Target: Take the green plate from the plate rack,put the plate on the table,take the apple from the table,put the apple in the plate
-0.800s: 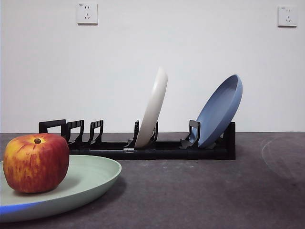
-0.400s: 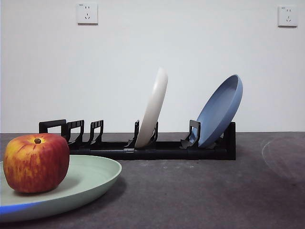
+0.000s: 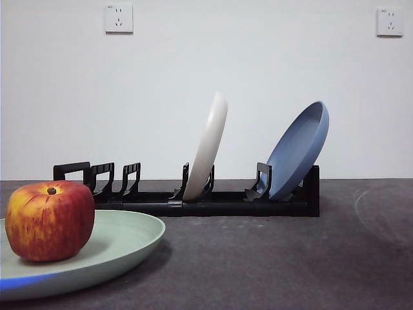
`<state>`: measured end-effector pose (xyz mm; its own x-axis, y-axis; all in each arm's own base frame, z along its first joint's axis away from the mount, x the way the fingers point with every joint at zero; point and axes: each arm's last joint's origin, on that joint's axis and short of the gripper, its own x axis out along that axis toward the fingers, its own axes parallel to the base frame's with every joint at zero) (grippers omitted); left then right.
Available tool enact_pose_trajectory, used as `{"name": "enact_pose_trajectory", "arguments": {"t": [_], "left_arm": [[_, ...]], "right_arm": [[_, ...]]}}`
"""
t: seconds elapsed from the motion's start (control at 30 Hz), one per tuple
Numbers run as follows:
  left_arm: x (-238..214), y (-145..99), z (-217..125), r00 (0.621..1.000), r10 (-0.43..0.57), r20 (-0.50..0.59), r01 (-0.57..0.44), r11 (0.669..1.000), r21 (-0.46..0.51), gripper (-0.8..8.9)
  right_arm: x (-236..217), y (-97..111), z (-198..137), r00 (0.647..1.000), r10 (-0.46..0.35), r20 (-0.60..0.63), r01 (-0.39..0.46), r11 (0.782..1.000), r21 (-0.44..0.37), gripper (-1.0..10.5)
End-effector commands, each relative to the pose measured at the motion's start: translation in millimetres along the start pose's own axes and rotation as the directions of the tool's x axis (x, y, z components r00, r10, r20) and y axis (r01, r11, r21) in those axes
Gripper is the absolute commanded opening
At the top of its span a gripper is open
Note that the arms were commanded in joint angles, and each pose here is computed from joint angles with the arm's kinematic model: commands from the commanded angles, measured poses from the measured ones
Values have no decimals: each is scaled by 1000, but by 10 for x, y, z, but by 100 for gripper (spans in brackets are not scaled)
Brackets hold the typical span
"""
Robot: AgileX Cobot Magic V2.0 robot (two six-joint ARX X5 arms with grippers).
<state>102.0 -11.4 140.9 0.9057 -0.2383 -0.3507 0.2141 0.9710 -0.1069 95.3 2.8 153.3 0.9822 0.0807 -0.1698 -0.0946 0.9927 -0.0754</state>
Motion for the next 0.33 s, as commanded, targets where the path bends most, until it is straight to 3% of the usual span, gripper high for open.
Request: {"name": "enact_pose_trajectory", "arguments": {"t": [0.03,0.33], "left_arm": [[-14,0,6,999,4,34,-4,1000,19,-4],[-131,-28,137,973,-11,230,-2,998,57,-4]], "right_arm": [[10,0,-25,1000,-5,-3,5,1000,11,1],[10,0,-25,1000,-5,-4,5,1000,11,1]]}}
